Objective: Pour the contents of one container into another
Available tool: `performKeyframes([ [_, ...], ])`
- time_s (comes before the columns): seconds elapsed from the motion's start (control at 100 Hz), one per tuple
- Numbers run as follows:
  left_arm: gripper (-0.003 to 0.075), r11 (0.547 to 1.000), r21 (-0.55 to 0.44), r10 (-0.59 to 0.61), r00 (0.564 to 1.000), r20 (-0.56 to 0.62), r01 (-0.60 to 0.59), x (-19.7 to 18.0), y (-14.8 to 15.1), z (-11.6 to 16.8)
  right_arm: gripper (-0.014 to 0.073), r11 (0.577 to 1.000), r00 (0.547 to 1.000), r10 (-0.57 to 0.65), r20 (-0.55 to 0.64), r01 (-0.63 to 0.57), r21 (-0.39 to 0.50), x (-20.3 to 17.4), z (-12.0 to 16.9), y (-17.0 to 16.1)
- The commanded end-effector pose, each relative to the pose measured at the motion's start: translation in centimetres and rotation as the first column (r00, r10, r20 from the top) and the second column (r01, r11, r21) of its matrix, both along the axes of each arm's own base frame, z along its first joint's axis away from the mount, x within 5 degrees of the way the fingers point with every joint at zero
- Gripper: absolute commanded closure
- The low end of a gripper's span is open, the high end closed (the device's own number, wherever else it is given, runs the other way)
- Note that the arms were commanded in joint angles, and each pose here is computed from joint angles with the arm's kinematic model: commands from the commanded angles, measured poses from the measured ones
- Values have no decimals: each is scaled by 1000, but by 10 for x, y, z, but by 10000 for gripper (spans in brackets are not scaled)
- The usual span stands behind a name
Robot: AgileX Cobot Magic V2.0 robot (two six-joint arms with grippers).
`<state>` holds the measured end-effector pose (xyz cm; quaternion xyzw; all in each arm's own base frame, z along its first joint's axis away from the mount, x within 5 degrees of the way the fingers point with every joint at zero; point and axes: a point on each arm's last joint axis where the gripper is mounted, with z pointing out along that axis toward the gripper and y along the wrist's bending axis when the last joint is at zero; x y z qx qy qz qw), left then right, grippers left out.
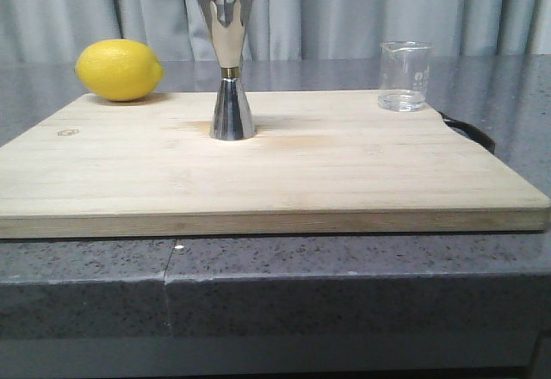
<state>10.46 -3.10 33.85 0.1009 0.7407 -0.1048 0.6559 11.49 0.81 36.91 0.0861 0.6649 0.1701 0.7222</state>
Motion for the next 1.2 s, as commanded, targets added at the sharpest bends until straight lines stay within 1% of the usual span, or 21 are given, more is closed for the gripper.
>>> performKeyframes([
  [0.0,739,999,-52,19,994,104,-14,0,2,17,670,1000,999,-19,29,18,10,-2,8,-2],
  [0.3,739,999,-52,19,994,104,-14,0,2,17,670,1000,999,-17,29,17,10,-2,8,-2],
  [0.42,739,997,-62,44,990,137,-36,-8,6,8,670,1000,1000,-15,28,14,9,-2,8,-1],
  [0.49,739,995,-71,83,982,169,-72,-19,12,-2,670,1000,1000,-17,27,16,10,-2,8,-1],
  [0.57,739,990,-84,132,969,211,-117,-32,18,-20,670,1000,1000,-13,26,12,9,-2,8,-1],
  [0.67,739,980,-105,192,935,300,-167,-48,25,-44,670,1000,1000,-8,25,7,8,-2,7,-1],
  [0.77,739,973,-122,225,910,349,-194,-56,28,-69,670,1000,1000,-8,25,7,8,-2,7,-1],
  [0.84,739,972,-123,233,907,350,-202,-58,28,-88,670,1000,1000,-8,25,7,8,-2,7,-1],
  [0.91,739,970,-128,240,900,362,-207,-57,29,-98,670,1000,1000,-8,25,7,8,-2,7,-1],
  [0.98,739,969,-125,246,904,350,-215,-53,29,-111,670,1000,1000,-3,24,3,8,-2,7,0],
  [1.07,740,968,-123,249,895,370,-219,-52,30,-119,670,1000,1000,-3,24,3,8,-2,7,0],
  [1.1,740,970,-107,241,907,346,-217,-52,29,-121,670,1000,1000,-3,24,3,8,-2,7,0],
  [1.19,740,973,-78,230,911,342,-216,-51,28,-123,670,1000,1000,-2,23,1,7,-2,7,0],
])
